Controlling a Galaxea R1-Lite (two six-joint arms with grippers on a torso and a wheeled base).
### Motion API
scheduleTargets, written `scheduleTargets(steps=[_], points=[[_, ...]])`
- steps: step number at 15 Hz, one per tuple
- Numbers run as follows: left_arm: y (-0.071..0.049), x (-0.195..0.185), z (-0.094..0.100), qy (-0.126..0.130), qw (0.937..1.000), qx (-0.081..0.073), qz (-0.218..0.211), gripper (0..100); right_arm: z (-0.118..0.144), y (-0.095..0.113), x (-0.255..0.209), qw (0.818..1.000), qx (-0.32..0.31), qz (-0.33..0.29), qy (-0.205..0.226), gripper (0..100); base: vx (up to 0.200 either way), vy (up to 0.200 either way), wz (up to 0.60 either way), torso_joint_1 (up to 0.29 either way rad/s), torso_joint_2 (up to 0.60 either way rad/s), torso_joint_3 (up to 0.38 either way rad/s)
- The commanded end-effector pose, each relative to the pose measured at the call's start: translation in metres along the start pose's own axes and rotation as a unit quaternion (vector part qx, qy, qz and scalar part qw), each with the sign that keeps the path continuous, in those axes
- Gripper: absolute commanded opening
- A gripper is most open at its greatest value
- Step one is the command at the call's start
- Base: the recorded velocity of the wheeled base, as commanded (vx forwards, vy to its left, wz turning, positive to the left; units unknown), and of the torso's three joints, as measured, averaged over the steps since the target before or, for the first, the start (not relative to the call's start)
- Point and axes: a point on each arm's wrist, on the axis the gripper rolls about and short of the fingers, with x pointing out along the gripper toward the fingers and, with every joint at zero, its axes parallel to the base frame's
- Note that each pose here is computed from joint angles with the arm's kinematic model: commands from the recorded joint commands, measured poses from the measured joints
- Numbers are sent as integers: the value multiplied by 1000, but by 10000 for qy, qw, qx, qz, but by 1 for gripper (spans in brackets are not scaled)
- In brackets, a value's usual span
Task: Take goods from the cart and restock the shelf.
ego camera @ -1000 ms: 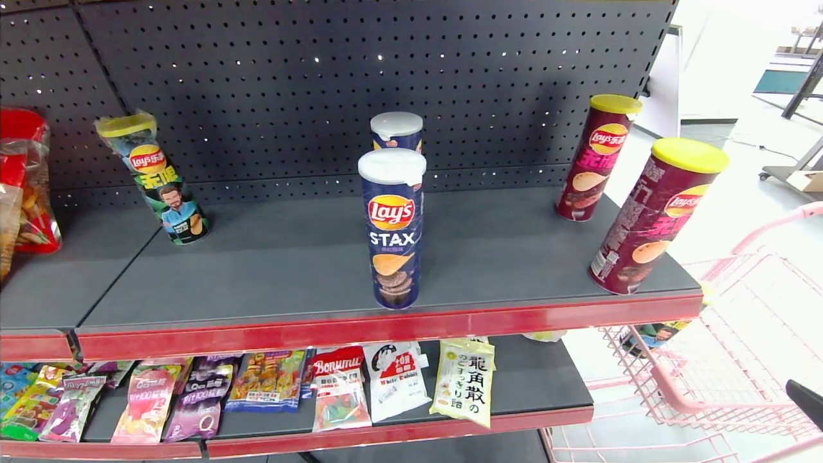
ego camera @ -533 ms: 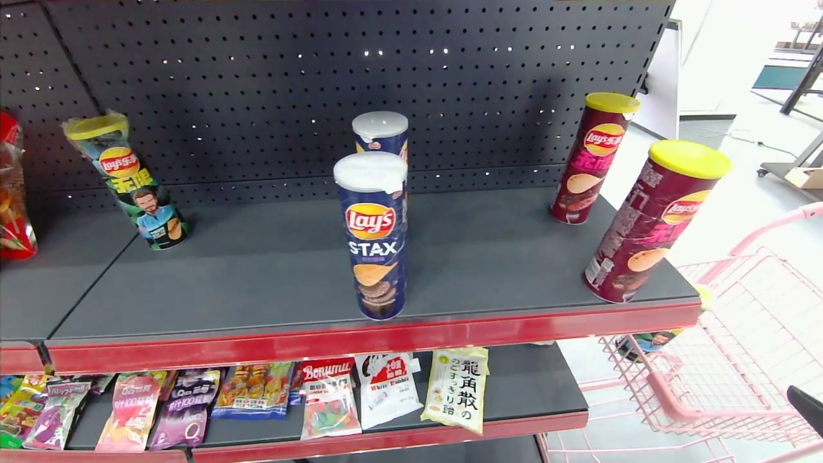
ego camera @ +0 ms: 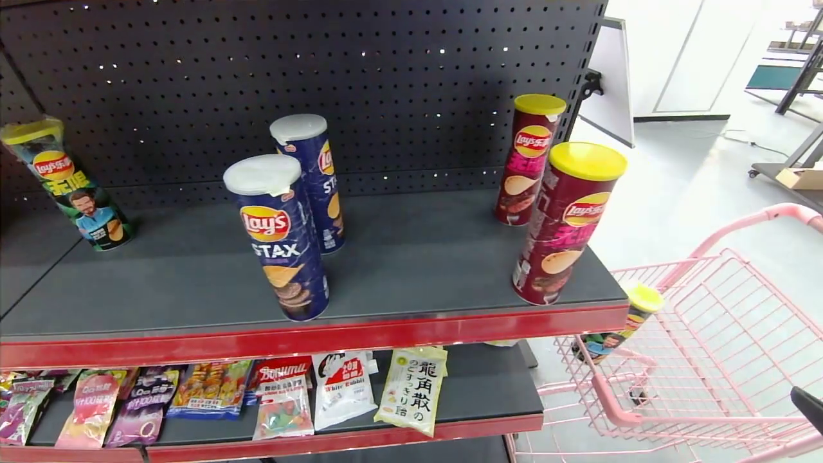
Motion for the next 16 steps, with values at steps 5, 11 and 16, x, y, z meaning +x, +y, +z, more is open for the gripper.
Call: scheduleTargets(steps=[5,11,16], points=[[0,2,0,56,9998,182,-11,100,0,0,2,10000,-62,8,64,100,0,-160,0,2,3,4],[0,1,0,40,9994,335,-17,100,-3,0,2,9998,-171,6,118,100,0,0,-200,1,-1,1],[0,1,0,32,9994,335,-16,100,-3,0,3,9998,-170,6,125,100,0,0,-600,3,1,3]])
